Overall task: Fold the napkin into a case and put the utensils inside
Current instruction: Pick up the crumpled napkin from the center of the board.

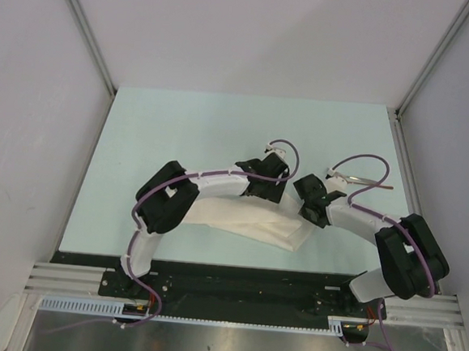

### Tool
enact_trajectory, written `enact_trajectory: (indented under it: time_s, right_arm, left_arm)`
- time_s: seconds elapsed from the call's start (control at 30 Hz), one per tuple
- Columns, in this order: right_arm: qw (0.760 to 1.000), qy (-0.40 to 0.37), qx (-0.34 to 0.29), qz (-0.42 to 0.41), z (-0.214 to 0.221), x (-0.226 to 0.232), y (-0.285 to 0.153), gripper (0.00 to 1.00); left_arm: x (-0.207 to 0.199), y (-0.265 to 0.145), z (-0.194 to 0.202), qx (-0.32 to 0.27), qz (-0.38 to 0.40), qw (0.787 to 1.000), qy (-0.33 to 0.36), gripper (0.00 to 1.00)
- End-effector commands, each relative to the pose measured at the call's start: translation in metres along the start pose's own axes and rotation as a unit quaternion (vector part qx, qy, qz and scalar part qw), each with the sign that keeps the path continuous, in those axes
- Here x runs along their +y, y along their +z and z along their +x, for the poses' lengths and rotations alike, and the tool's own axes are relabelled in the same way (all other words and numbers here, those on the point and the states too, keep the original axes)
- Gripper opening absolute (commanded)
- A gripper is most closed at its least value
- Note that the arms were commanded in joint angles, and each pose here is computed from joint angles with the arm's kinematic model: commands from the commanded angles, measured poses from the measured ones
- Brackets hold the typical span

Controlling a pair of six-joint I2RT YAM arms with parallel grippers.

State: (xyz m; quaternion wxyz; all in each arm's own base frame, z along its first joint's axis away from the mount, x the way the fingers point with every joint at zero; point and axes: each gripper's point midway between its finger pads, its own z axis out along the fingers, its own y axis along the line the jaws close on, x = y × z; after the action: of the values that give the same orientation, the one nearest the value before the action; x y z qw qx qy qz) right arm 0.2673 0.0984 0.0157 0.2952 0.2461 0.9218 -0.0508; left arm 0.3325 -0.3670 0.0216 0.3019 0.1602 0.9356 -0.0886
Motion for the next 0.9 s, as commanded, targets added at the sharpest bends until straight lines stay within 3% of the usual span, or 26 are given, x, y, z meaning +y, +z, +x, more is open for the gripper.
enact_trajectory:
  time_s: [0.0, 0.33, 0.43, 0.47, 0.53, 0.57, 0.67, 0.73, 0.87]
  right_arm:
    - [1.000, 0.011, 0.028, -0.001, 0.026, 0.003, 0.008, 0.43]
    - [0.999, 0.000, 0.014, -0.030, 0.018, 0.012, -0.002, 0.00]
    - [0.997, -0.013, -0.002, -0.074, 0.003, 0.024, -0.019, 0.00]
    - [0.995, -0.017, -0.006, -0.094, -0.002, 0.029, -0.026, 0.00]
    - [0.989, -0.020, -0.036, -0.140, -0.022, 0.039, -0.048, 0.00]
    - [0.986, -0.038, -0.051, -0.156, -0.032, 0.043, -0.057, 0.00]
    - [0.974, -0.067, -0.108, -0.187, -0.069, 0.042, -0.086, 0.00]
    - [0.964, -0.067, -0.150, -0.210, -0.102, 0.044, -0.114, 0.00]
    - [0.933, -0.099, -0.231, -0.260, -0.159, 0.045, -0.171, 0.00]
  left_arm:
    - [-0.020, -0.025, -0.020, -0.032, 0.046, 0.998, -0.029, 0.86]
    - [-0.039, -0.019, -0.014, 0.016, 0.073, 0.996, -0.042, 0.87]
    - [-0.020, -0.006, -0.008, 0.042, 0.025, 0.998, -0.044, 0.71]
    - [-0.010, -0.005, -0.010, 0.033, 0.004, 0.999, -0.039, 0.57]
    - [-0.001, -0.014, -0.025, 0.009, -0.001, 1.000, -0.029, 0.41]
    - [0.002, -0.020, -0.031, 0.001, -0.002, 1.000, -0.025, 0.27]
    - [0.004, -0.061, -0.069, -0.047, 0.027, 0.999, -0.003, 0.09]
    - [0.010, -0.103, -0.102, -0.100, 0.033, 0.994, 0.015, 0.01]
    - [0.006, -0.187, -0.149, -0.181, 0.095, 0.978, 0.050, 0.00]
